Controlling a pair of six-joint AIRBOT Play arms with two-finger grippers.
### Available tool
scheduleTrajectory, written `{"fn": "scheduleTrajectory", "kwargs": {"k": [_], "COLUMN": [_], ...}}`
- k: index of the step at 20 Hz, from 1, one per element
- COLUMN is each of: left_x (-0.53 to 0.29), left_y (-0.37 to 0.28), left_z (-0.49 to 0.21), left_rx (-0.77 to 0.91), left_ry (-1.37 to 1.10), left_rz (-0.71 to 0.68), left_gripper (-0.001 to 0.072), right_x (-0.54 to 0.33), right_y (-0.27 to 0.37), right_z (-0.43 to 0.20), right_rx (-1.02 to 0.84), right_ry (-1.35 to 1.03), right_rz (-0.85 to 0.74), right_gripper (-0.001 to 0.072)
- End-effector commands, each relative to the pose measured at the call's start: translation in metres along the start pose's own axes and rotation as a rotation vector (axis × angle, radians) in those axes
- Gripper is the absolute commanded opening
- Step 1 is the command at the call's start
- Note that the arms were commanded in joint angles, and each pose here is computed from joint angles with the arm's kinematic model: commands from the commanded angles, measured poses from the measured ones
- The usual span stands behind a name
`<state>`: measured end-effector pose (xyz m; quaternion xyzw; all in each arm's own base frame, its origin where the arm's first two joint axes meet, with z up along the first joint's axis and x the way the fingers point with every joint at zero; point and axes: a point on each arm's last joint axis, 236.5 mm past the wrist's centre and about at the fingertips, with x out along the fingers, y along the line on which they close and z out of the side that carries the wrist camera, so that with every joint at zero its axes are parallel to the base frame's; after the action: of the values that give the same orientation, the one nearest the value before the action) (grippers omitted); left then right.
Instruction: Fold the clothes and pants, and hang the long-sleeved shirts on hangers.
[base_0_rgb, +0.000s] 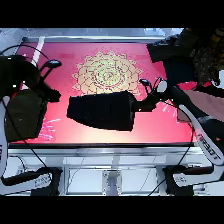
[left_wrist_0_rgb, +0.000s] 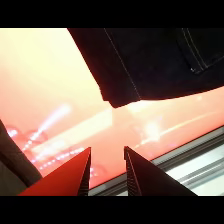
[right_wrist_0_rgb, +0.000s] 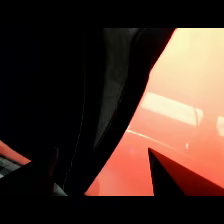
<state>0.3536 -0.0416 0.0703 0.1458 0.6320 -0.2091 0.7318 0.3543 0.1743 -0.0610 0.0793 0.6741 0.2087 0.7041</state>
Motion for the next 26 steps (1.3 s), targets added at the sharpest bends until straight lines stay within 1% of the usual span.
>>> {"fn": "scheduleTrajectory", "kwargs": {"k": [1, 3, 10, 15, 17, 18, 19, 20, 21, 23, 25, 26], "left_x": [-0.016, -0.018, -0.018, -0.018, -0.018, -0.018, -0.018, -0.018, -0.018, -0.018, -0.018, -0.018], "left_y": [0.002, 0.002, 0.002, 0.002, 0.002, 0.002, 0.002, 0.002, 0.002, 0.002, 0.002, 0.002], "left_z": [0.001, 0.001, 0.0, 0.0, 0.0, 0.0, 0.0, 0.0, 0.0, 0.0, 0.0, 0.0], "left_rx": [-0.058, -0.059, -0.076, -0.076, -0.076, -0.076, -0.076, -0.076, -0.076, -0.076, -0.076, -0.076], "left_ry": [-0.067, -0.073, -0.071, -0.071, -0.071, -0.071, -0.071, -0.071, -0.071, -0.071, -0.071, -0.071], "left_rz": [-0.015, -0.013, -0.014, -0.014, -0.014, -0.014, -0.014, -0.014, -0.014, -0.014, -0.014, -0.014], "left_gripper": [0.0244, 0.0244, 0.0244, 0.0244, 0.0244, 0.0245, 0.0244, 0.0244, 0.0245, 0.0244, 0.0244, 0.0244], "right_x": [0.033, 0.044, 0.055, 0.076, 0.087, 0.089, 0.09, 0.092, 0.092, 0.091, 0.081, 0.071], "right_y": [0.001, 0.003, -0.015, -0.003, 0.007, 0.013, 0.017, 0.02, 0.022, 0.018, -0.002, -0.016], "right_z": [0.015, 0.017, 0.025, 0.017, 0.013, 0.015, 0.017, 0.017, 0.017, 0.018, 0.031, 0.04], "right_rx": [0.024, 0.024, 0.009, -0.016, -0.031, -0.038, -0.042, -0.046, -0.047, -0.018, 0.013, 0.025], "right_ry": [-0.017, -0.014, -0.041, -0.004, 0.011, 0.001, -0.008, -0.012, -0.011, -0.012, -0.033, -0.047], "right_rz": [0.097, 0.117, 0.054, 0.055, 0.062, 0.065, 0.069, 0.07, 0.071, 0.053, -0.054, -0.132], "right_gripper": [0.0613, 0.0613, 0.0612, 0.0598, 0.0488, 0.0406, 0.028, 0.009, 0.0009, 0.0008, 0.0007, 0.0007]}}
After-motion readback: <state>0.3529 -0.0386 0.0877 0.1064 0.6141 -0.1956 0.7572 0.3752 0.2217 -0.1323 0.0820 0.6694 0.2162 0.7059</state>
